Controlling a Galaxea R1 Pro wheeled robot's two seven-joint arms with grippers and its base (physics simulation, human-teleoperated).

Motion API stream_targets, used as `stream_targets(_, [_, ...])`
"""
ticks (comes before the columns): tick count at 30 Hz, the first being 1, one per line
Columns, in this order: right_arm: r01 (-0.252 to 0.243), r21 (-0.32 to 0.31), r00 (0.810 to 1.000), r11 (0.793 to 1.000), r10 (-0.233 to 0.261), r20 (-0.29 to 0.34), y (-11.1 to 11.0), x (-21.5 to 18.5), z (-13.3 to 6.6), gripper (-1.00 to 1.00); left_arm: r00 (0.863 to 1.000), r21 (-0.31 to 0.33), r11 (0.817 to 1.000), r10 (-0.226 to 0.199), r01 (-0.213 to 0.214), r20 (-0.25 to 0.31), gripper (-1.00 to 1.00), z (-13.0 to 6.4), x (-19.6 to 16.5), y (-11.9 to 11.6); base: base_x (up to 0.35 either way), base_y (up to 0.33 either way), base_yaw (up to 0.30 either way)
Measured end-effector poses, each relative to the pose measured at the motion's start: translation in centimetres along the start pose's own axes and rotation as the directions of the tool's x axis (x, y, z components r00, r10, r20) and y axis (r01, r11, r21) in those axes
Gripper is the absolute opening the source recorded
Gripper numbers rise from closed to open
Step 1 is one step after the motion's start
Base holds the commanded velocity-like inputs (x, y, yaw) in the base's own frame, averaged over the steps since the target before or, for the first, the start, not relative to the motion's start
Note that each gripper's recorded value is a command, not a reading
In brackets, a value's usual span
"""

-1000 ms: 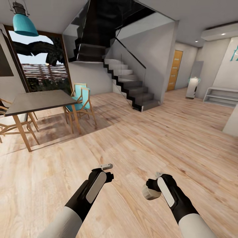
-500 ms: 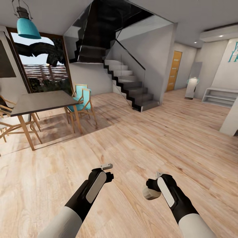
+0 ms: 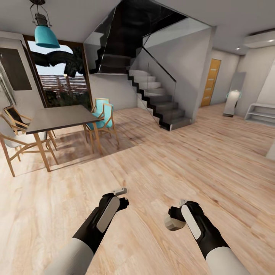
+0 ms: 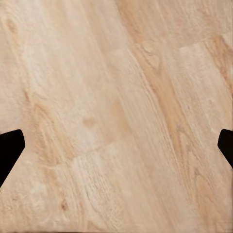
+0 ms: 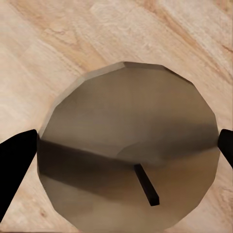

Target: Place each of the two pumpkins and all three candles from the living room inside a cabinet in the living room (use any cabinet), then make sure every cabinet is closed, and position the cauldron so it is next to a table in the living room.

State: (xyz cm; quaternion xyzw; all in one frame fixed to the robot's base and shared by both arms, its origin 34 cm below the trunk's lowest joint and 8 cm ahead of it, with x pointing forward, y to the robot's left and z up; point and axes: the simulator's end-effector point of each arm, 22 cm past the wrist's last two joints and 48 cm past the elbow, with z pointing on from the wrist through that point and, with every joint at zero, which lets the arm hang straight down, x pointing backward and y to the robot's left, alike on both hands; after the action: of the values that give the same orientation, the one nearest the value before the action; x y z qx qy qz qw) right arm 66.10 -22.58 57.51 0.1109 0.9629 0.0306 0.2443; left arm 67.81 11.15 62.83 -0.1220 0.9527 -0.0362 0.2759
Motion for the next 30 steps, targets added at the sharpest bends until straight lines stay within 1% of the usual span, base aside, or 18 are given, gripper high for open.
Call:
stream_targets(1, [0.000,0.000,1.000,1.000,0.000,0.000,0.0,0.0,0.0,-1.00,1.000,-0.001,1.000,-0.014,0.014,-0.004,1.00,0.1,-0.1,0.3,0.000,0.000,0.284])
stream_targets(2, [0.001,0.000,1.000,1.000,-0.001,0.000,0.0,0.0,0.0,-1.00,1.000,-0.003,1.000,-0.018,0.018,-0.005,1.00,0.1,-0.1,0.5,0.000,0.000,0.284])
stream_targets(5, [0.001,0.000,1.000,1.000,-0.001,-0.001,0.1,-0.2,-0.3,-1.00,1.000,-0.016,1.000,-0.021,0.021,-0.006,1.00,0.0,-0.6,1.5,0.000,0.000,0.284])
stream_targets(30, [0.000,0.000,1.000,1.000,0.000,0.003,0.8,-3.1,-4.3,-1.00,1.000,-0.019,0.999,-0.026,0.026,-0.006,1.00,-3.7,-3.7,0.9,0.000,0.000,0.284])
